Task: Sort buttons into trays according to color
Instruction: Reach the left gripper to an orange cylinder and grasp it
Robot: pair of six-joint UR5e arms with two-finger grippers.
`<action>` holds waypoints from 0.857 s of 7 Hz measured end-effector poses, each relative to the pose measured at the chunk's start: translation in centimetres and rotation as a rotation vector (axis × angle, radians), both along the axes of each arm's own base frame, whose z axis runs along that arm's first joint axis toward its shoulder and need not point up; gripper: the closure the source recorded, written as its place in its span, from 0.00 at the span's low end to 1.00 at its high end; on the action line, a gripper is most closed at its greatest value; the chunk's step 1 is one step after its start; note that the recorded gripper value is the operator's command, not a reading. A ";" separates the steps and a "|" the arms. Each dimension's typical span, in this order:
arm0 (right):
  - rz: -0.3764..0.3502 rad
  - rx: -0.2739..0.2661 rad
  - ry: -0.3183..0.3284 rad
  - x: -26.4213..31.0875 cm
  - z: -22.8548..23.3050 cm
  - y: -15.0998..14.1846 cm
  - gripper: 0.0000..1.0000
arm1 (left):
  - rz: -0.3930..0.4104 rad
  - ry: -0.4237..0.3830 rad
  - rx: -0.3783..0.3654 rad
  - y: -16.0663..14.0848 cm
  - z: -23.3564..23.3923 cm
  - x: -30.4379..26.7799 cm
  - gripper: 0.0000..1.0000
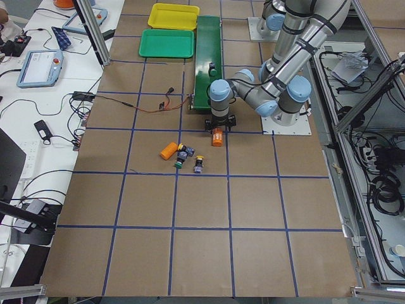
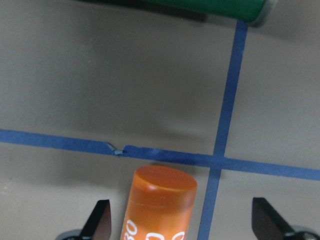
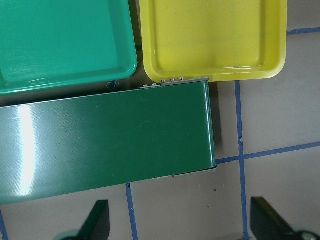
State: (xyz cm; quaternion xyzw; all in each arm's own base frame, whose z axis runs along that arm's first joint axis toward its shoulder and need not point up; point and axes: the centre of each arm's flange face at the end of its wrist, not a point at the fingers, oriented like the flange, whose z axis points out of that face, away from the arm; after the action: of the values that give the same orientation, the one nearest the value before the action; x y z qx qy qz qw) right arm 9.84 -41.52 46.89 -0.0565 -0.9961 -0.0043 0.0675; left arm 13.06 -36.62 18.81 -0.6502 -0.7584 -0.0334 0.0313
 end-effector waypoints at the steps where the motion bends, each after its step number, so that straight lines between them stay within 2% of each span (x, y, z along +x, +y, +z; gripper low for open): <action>1: 0.000 -0.003 0.000 0.0 0.1 0.0 0.00 | -0.011 -0.004 -0.005 -0.1 -0.4 0.1 0.20; 3: 0.000 -0.011 -0.004 0.0 0.1 -0.1 0.00 | -0.045 -0.003 -0.007 -0.2 -0.9 0.2 0.78; 4: 0.000 -0.010 -0.003 0.0 0.1 0.0 0.00 | -0.071 -0.002 -0.010 -0.3 -0.9 0.1 0.91; 6: -0.002 -0.011 -0.001 0.0 0.1 -0.1 0.00 | -0.100 -0.014 -0.032 -1.1 -0.2 0.1 0.96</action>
State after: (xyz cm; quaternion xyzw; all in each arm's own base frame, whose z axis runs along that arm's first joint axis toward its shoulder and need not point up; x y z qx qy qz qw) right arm 9.81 -41.65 46.97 -0.0579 -0.9961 0.0009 0.0669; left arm 13.20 -37.68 18.65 -0.6875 -0.7255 -0.0272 0.0138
